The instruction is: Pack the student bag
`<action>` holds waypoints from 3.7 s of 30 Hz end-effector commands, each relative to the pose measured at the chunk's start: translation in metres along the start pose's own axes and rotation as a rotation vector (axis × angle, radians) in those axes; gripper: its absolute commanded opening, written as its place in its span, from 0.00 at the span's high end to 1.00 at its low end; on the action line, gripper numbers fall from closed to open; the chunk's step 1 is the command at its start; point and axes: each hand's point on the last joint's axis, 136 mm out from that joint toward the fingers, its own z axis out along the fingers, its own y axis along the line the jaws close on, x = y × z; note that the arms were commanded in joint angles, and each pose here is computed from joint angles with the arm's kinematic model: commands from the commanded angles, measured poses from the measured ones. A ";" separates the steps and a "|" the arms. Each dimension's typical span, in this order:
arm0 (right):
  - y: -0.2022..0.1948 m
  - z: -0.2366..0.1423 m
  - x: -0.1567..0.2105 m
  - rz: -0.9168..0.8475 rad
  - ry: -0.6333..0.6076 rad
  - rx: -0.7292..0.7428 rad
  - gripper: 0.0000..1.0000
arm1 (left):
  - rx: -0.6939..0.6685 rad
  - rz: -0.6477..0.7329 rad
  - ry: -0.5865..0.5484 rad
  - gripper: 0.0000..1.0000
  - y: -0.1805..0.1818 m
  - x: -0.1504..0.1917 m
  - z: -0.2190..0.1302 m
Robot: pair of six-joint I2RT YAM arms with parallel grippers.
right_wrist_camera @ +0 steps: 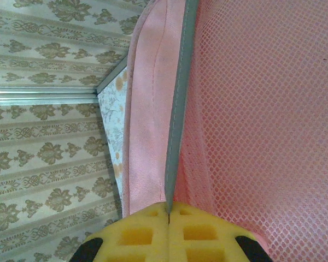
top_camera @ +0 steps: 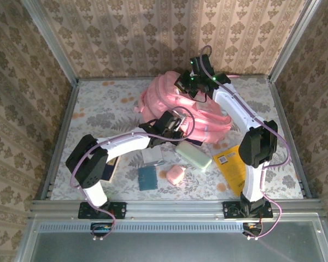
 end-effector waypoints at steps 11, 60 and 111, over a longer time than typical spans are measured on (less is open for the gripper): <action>0.035 -0.032 -0.007 -0.045 -0.038 -0.121 1.00 | -0.046 0.018 -0.007 1.00 0.009 0.001 -0.004; 0.070 -0.081 -0.025 0.073 -0.008 -0.276 1.00 | 0.560 -0.247 -0.188 0.22 -0.036 -0.006 -0.034; 0.067 -0.062 -0.019 0.165 0.091 -0.326 1.00 | 0.655 -0.212 -0.303 0.47 -0.041 -0.058 -0.033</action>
